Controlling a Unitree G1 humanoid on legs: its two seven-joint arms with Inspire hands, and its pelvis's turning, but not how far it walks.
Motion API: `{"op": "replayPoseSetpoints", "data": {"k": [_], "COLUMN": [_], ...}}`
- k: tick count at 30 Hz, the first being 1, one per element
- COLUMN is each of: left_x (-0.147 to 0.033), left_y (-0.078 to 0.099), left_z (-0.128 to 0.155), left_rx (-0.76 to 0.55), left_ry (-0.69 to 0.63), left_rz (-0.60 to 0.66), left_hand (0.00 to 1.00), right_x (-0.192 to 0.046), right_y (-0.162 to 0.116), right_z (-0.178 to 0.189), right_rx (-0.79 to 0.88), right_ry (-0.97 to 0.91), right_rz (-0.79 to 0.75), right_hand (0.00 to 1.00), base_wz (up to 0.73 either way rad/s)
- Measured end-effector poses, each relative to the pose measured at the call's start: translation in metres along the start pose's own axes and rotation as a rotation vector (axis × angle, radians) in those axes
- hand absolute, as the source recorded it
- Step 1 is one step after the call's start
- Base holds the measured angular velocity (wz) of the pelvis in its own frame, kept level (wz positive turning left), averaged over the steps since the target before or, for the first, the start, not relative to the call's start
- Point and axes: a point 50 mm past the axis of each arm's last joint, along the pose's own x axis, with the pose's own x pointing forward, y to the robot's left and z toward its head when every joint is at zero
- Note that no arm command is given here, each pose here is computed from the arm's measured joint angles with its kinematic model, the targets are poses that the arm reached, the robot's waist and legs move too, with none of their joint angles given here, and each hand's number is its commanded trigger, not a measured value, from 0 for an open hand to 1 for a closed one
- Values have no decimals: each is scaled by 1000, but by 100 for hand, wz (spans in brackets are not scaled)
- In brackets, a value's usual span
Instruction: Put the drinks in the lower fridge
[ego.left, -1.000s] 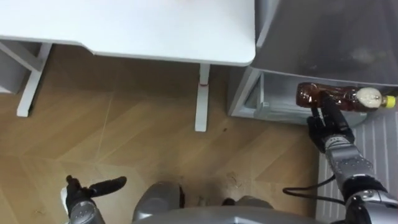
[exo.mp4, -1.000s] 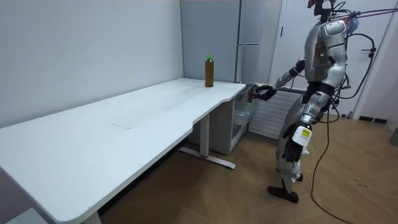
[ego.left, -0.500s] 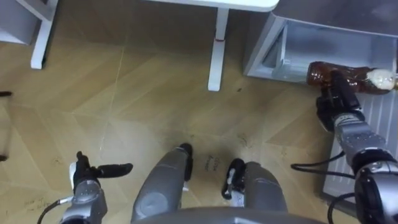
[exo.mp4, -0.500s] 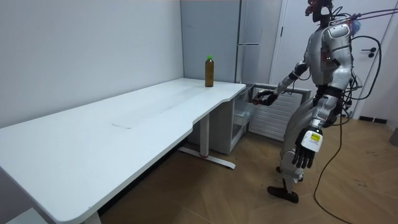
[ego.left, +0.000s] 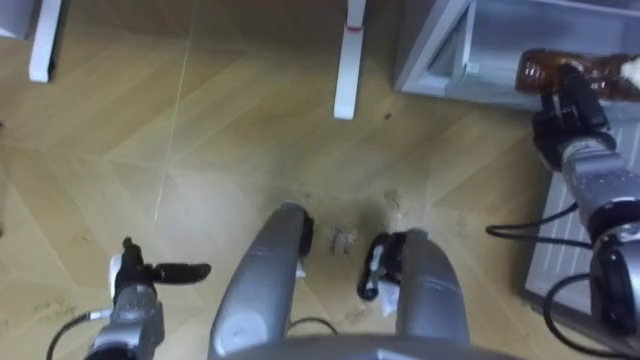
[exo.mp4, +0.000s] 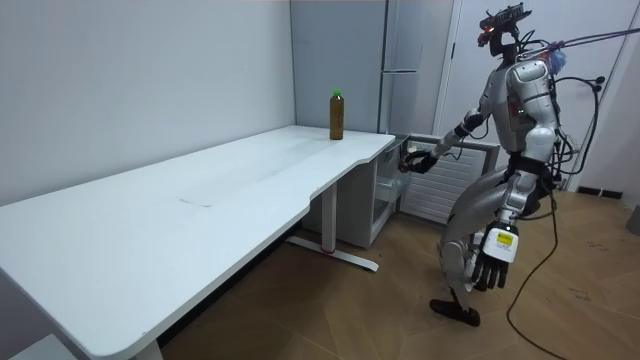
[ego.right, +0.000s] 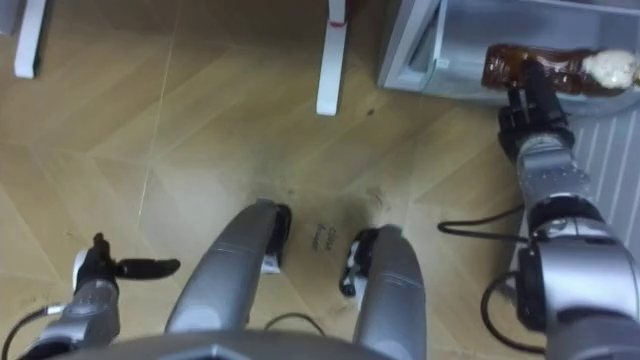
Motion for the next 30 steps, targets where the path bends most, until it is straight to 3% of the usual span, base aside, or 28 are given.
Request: {"op": "replayPoseSetpoints", "data": {"k": [9,10,11,30], "left_x": [2,2,2,0], "left_y": [7,8,8,11], "left_z": [2,3,4,2], "left_rx": [7,8,8,81], "left_ry": [-8,-12,-14,-28], "left_rz": [23,26,26,14], "left_hand": [0,0,0,0], "right_x": [-3,-3,-3,-4], "right_y": [50,52,51,58], "right_z": [21,21,21,33], "right_rx": [-7,7,10,-2], "right_ry": [-54,-53,-52,-93], "right_rz": [101,95,87,87], "right_hand": [100,33,0,0], "base_wz": [2,0,0,-1]}}
